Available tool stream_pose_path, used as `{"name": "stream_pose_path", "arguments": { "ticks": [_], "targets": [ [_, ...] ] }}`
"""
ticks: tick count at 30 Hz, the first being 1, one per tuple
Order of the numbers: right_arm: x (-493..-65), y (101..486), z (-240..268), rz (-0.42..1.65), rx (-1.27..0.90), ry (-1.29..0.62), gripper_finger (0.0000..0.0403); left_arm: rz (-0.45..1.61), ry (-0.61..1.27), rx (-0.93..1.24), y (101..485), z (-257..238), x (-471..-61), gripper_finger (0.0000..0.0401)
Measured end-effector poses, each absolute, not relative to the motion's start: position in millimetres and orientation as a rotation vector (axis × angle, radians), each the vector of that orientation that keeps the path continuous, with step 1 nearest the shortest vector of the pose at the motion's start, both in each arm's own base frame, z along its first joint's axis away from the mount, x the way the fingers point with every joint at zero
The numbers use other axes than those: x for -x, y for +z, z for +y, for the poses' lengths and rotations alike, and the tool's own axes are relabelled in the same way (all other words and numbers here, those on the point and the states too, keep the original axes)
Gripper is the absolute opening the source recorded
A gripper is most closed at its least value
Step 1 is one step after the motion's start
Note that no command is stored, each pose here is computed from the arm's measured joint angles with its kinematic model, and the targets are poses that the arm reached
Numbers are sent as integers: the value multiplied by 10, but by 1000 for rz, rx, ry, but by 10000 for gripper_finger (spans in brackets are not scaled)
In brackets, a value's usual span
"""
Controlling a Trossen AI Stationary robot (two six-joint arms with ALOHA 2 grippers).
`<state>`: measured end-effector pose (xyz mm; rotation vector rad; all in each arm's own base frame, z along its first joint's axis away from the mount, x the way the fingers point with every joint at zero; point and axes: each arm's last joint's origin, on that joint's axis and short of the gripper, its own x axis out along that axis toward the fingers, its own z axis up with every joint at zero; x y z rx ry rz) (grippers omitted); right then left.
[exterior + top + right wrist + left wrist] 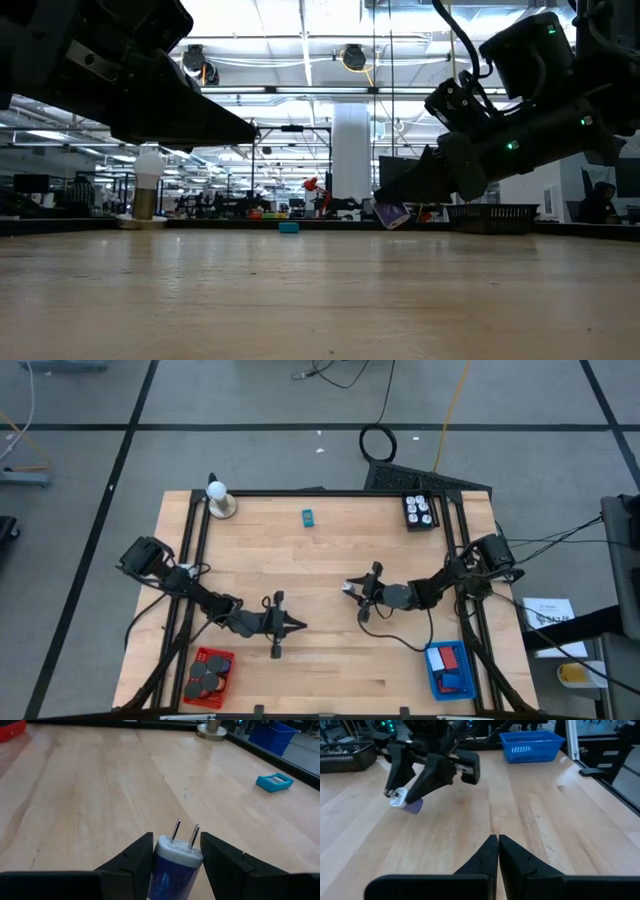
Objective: Pick & Place Office items
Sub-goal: Put the violet charger adapter into the black bin
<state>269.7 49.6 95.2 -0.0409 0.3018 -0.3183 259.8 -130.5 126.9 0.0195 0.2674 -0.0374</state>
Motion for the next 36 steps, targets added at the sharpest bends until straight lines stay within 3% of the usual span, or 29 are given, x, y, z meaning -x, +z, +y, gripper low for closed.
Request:
{"name": "stream_pose_path", "arguments": {
  "ticks": [24,36],
  "targets": [
    [-2698,708,573,213,156,-274,142,295,-26,-17,1242,-1281,-2601,21],
    [-2690,671,571,238,140,-275,169,296,-26,-17,1242,-1281,-2601,21]
  ]
}}
